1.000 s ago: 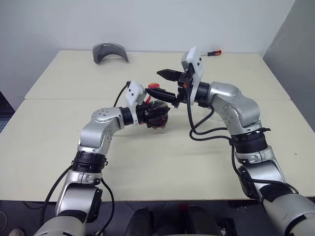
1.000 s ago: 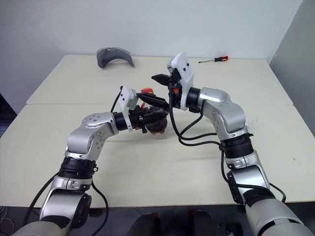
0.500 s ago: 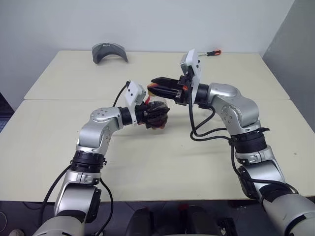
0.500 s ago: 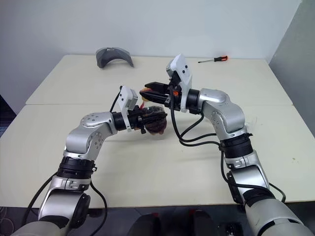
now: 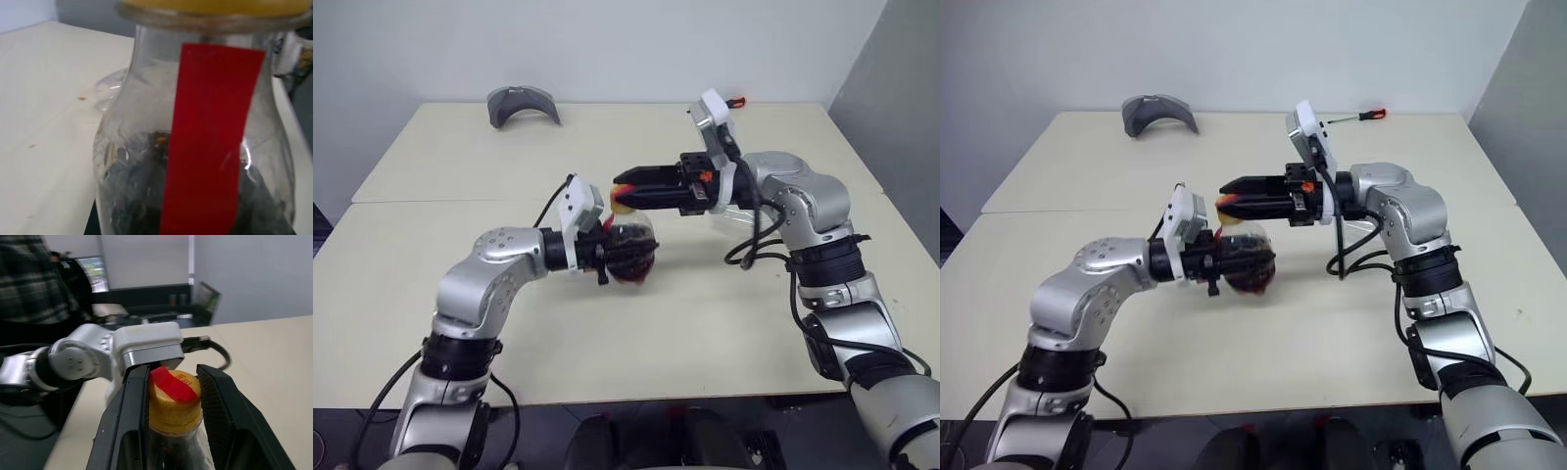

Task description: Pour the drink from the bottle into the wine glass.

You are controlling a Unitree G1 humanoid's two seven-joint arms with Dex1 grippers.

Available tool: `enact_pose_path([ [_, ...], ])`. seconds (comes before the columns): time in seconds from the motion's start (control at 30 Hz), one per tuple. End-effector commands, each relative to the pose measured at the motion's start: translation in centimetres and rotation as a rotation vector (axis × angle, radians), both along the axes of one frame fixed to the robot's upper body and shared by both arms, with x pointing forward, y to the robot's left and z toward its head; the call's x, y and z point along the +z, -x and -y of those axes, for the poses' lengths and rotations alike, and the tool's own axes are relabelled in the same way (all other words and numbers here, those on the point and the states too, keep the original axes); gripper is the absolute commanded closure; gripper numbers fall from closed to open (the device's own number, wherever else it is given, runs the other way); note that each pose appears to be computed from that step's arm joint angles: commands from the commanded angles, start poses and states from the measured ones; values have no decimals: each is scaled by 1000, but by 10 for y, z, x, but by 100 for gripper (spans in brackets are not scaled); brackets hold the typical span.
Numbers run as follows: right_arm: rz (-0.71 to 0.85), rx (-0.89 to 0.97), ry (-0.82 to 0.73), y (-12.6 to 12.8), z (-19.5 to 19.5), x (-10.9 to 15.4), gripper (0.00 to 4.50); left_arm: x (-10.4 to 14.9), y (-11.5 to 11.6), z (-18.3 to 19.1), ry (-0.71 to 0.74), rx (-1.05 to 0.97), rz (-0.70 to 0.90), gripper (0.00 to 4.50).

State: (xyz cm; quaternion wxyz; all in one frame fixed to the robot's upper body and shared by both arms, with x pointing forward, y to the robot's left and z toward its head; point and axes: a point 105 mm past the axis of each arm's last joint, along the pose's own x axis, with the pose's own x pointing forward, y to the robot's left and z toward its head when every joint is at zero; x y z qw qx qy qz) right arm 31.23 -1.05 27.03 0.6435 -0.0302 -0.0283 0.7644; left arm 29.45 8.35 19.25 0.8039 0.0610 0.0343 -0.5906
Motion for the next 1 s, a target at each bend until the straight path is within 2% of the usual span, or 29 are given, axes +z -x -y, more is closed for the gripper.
enact_pose_path([
  [0.03,-16,186,45,21,-6,5,336,25,42,23,40,-177,39,334],
  [0.2,30,138,9,10,-14,9,336,30,47,22,46,-156,17,334],
  [0.5,44,30,-23,-1,0,10,336,23,47,15,40,-127,-5,334],
  [0.8,20,-42,-7,1,21,10,16,22,33,11,36,-98,2,336],
  [0.83,10,-57,-7,1,24,10,0,21,31,9,38,-86,-6,336],
  [1.0,-6,-139,-13,6,37,9,0,4,7,-13,17,30,-19,336],
])
